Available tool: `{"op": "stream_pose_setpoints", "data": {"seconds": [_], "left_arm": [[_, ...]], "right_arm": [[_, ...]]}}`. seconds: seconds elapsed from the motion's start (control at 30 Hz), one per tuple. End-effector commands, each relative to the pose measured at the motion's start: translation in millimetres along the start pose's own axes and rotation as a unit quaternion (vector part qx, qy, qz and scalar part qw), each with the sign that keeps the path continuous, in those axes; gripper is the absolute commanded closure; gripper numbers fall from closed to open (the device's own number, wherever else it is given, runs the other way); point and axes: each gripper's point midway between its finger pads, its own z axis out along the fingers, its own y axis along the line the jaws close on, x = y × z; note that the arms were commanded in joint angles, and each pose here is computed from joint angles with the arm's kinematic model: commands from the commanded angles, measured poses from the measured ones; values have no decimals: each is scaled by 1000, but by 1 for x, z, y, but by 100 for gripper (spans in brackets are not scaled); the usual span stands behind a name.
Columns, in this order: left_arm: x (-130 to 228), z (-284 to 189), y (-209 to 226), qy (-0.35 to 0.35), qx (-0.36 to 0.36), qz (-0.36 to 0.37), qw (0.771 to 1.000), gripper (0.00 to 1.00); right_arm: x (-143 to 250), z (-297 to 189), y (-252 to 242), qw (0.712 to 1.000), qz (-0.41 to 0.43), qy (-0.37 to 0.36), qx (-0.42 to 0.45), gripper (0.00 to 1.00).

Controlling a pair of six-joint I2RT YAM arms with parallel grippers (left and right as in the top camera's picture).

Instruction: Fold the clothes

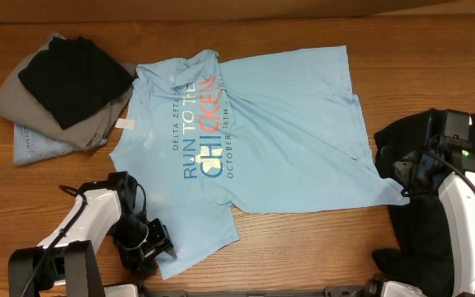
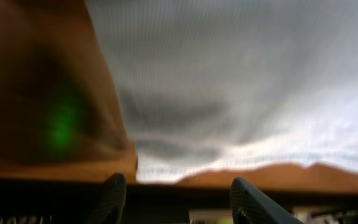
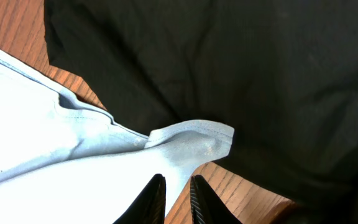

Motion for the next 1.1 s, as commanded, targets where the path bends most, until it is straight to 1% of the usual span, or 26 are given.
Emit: {"op": "stream_pose_setpoints", "data": {"seconds": [0.0, 0.13, 0.27, 0.33, 0.47, 0.5, 0.53, 0.7, 0.87, 0.93, 1.07], "left_arm": [[-11, 0, 1, -30, -7, -9, 999, 44], [-12, 9, 3, -35, -4, -19, 999, 44], [-7, 13, 7, -26, -8, -21, 999, 47], [-6, 15, 8, -24, -9, -22, 999, 55], [-7, 16, 7, -26, -4, -18, 1000, 85], [-7, 15, 4, -25, 2, -16, 1000, 91], [-8, 14, 2, -25, 8, -13, 1000, 96], [-17, 0, -14, -37, 33, 3, 999, 96], [-30, -31, -33, -61, 50, 24, 997, 96], [-36, -47, -37, -76, 45, 28, 996, 96], [-40, -73, -30, -98, 2, 24, 995, 96]], "right_arm": [[-6, -7, 2, 1000, 3, -14, -9, 82], [-6, -7, 2, 1000, 3, -14, -9, 82], [-6, -7, 2, 1000, 3, -14, -9, 82], [-7, -7, 2, 1000, 3, -14, -9, 82], [-6, -7, 2, 1000, 3, -14, -9, 82], [-6, -7, 2, 1000, 3, -14, -9, 82], [-6, -7, 2, 1000, 3, -14, -9, 82], [-8, -7, 3, 1000, 3, -17, -12, 82], [-8, -7, 4, 1000, 4, -17, -12, 82], [-7, -7, 4, 1000, 3, -14, -13, 82], [-2, -3, 3, 1000, 3, -3, -14, 76]]}}
